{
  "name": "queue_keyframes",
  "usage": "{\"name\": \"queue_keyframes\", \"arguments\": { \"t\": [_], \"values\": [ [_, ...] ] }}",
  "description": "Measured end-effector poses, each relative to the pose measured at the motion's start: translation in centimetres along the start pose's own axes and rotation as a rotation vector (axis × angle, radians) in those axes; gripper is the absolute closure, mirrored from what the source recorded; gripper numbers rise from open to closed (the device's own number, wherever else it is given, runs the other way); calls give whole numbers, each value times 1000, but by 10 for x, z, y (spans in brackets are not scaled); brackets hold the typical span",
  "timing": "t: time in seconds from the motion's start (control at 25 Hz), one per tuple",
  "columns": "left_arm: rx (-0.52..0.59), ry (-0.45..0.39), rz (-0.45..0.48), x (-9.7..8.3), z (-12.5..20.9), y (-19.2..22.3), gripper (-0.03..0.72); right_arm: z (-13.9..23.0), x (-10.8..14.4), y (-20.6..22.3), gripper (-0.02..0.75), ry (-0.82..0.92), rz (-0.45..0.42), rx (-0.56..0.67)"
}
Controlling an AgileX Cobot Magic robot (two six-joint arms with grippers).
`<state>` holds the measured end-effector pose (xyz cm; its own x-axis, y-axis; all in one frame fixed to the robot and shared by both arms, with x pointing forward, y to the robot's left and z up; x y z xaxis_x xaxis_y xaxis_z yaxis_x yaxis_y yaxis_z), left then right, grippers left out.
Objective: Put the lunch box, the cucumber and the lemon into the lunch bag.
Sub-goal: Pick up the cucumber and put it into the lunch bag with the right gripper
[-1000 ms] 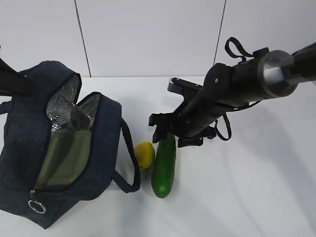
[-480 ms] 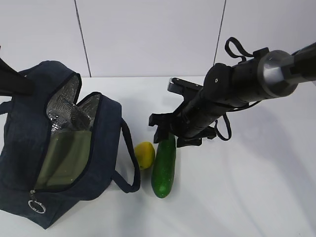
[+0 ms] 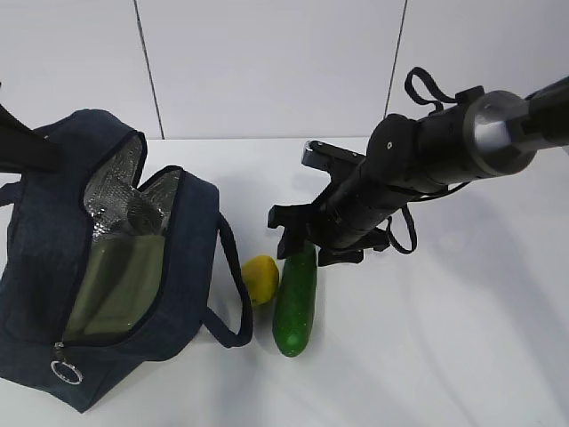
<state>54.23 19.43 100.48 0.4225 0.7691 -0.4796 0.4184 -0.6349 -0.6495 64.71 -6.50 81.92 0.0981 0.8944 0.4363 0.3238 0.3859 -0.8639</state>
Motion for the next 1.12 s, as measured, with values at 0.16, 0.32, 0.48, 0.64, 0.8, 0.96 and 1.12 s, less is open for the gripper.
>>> {"name": "queue_keyframes", "arguments": {
  "t": [0.16,0.32,0.48,0.64,0.8,0.96,1.12],
  "values": [
    [0,2,0,0,0,0,687,3,-3,4,268,2,7,13],
    [0,1,0,0,0,0,687,6,-5,6,268,2,13,27],
    [0,1,0,0,0,0,687,6,-5,6,269,2,13,27],
    [0,1,0,0,0,0,687,6,-5,6,298,1,14,28],
    [0,1,0,0,0,0,687,7,-5,6,331,1,16,34],
    [0,1,0,0,0,0,687,7,-5,6,341,1,16,35],
    [0,1,0,0,0,0,687,7,-5,6,342,1,16,37]
  ]
}}
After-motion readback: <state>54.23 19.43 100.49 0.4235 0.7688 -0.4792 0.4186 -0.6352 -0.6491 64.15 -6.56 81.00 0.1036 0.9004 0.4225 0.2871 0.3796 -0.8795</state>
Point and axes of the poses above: a point on each arm's last joint axis where the gripper is mounted, y pointing out along that axis toward the gripper, x along the wrist's bending axis when the last joint is at zero, z = x × y, the point moved 9 cm from there along y, pointing out along that axis toward the gripper, and after that the axes turned 9 degrees about y, right-handed, at the moved point
